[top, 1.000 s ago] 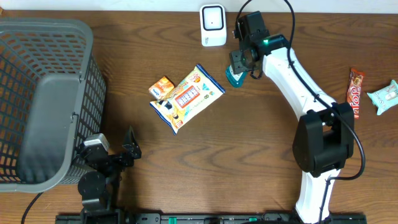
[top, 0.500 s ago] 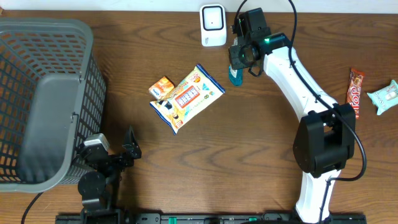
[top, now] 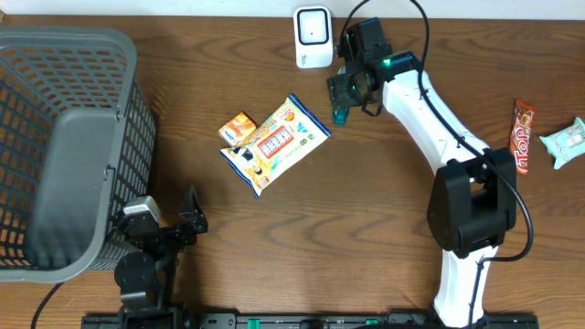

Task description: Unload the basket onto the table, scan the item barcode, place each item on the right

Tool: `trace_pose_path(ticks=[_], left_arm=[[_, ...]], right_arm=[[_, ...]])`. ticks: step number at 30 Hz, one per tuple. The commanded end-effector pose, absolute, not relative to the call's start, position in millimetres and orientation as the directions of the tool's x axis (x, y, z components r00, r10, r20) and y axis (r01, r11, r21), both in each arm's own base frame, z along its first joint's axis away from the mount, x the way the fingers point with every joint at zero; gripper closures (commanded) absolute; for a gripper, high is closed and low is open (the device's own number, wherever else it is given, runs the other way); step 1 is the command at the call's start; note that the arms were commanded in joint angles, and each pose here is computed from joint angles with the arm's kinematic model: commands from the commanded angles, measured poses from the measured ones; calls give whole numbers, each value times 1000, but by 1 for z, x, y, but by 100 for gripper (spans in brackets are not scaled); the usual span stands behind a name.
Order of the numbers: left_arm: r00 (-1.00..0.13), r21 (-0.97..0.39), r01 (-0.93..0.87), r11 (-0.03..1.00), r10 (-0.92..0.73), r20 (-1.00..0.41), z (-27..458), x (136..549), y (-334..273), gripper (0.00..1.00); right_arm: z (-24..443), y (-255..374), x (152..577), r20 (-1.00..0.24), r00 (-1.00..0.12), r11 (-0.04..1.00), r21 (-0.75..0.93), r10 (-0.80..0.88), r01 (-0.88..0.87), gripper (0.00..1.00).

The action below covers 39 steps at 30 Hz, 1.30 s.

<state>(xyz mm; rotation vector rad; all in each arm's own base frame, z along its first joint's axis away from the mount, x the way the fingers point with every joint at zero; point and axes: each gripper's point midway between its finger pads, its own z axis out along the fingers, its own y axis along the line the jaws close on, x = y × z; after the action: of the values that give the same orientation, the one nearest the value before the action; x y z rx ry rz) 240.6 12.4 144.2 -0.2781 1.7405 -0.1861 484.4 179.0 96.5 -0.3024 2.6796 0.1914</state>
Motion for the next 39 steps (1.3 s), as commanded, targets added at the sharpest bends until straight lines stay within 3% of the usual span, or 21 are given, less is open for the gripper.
trace_pose_path(ticks=[1,12,15,17,19,21,32,34,37,39], left_arm=[[-201,-275,-94,957,-289,-936,130,240,13,2],[-201,-275,-94,957,-289,-936,130,240,13,2],[-201,-275,-94,957,-289,-936,130,240,13,2],[-201,-275,-94,957,-289,-936,130,240,13,2],[-201,-275,-94,957,-289,-936,130,240,13,2],[-201,-275,-94,957,-289,-936,130,240,13,2],[-201,-275,-94,957,-288,-936,130,240,13,2],[-201,-275,-94,957,-289,-936,130,240,13,2],[-201,-275,-94,957,-289,-936,130,240,13,2],[-201,-275,-94,957,-289,-936,130,240,13,2]], right_arm=[[85,184,480,-411,-893,965,96,-184,-243,28],[63,175,487,-392,-919,992,84,-52,-92,30],[60,174,488,-392,-919,994,82,-39,-77,55],[60,173,489,-395,-918,995,73,-34,-68,85],[61,171,490,-401,-916,996,62,-34,-64,95],[61,168,491,-405,-913,997,46,-35,-59,99],[80,168,493,-441,-892,992,25,-98,-121,98],[82,167,492,-439,-893,992,25,-98,-122,87],[83,166,486,-422,-901,992,23,-101,-122,58],[83,164,483,-410,-906,992,20,-103,-122,48]])
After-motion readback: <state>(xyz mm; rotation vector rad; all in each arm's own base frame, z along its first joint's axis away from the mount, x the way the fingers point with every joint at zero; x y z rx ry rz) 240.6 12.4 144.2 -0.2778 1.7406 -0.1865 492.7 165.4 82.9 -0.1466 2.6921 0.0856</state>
